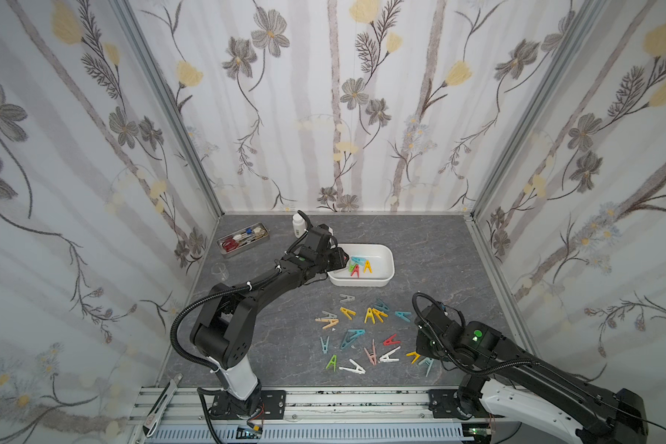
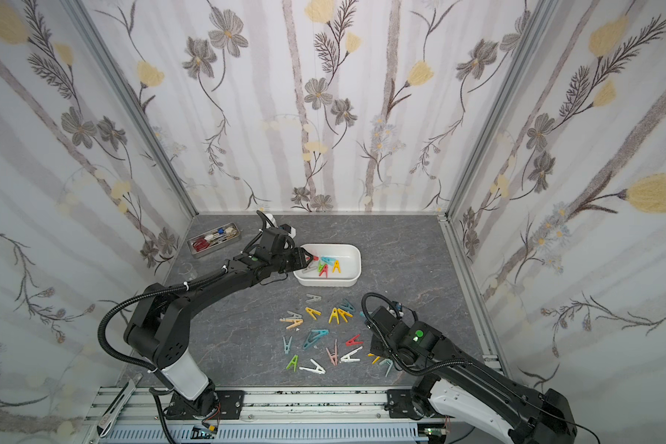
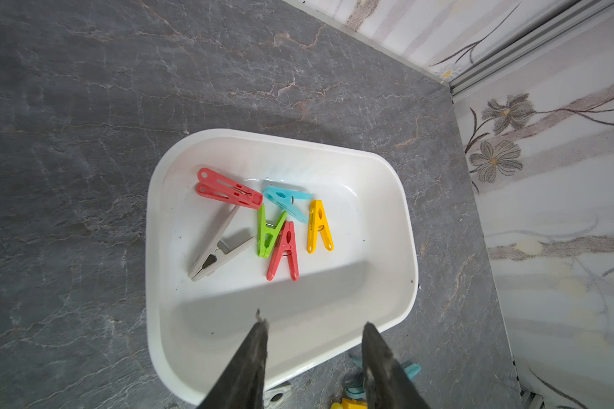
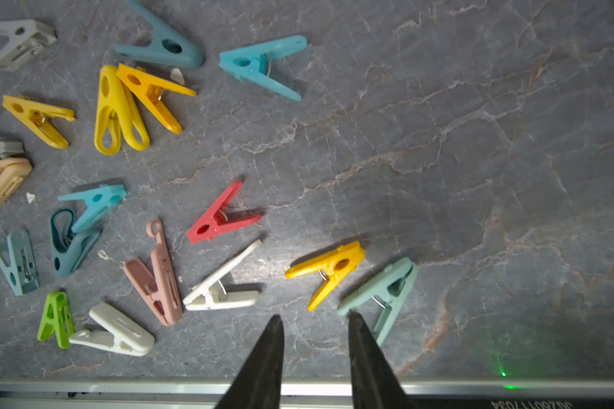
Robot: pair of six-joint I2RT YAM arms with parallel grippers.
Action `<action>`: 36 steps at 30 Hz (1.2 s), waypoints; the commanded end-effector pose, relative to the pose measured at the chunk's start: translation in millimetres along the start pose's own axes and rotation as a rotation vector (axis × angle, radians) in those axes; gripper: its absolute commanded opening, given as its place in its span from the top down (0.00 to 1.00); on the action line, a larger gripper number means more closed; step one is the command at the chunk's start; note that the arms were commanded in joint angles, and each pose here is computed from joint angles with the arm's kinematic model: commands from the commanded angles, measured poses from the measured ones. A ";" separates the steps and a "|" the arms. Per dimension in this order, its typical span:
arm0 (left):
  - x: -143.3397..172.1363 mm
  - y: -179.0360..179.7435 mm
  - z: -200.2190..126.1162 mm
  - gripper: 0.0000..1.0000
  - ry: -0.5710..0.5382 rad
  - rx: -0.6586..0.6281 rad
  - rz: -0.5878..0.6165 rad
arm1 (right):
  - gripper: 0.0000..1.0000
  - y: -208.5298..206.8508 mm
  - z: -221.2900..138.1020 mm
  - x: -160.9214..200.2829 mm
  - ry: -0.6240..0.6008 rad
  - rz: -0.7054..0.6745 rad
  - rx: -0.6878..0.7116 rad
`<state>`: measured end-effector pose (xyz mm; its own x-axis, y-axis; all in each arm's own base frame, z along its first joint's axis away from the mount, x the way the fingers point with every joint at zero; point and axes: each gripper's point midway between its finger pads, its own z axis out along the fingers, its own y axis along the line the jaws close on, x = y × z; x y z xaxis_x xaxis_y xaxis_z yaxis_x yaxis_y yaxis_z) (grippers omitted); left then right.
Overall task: Put the clothespins into the storage box
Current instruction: Pick up the clothespin from the center of the board.
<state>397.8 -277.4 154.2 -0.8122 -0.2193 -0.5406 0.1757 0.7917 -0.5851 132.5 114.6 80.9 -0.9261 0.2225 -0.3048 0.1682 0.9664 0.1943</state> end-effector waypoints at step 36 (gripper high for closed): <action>-3.9 -2.0 -20.1 0.56 -0.048 0.038 -0.031 | 0.87 -35.0 49.4 45.5 0.092 0.154 0.022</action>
<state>386.2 -264.0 160.7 -0.7995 -0.2578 -0.5426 0.1617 0.7775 -0.6077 103.9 103.0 13.2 -0.9143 0.3583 -0.1888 0.3101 0.9192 0.2426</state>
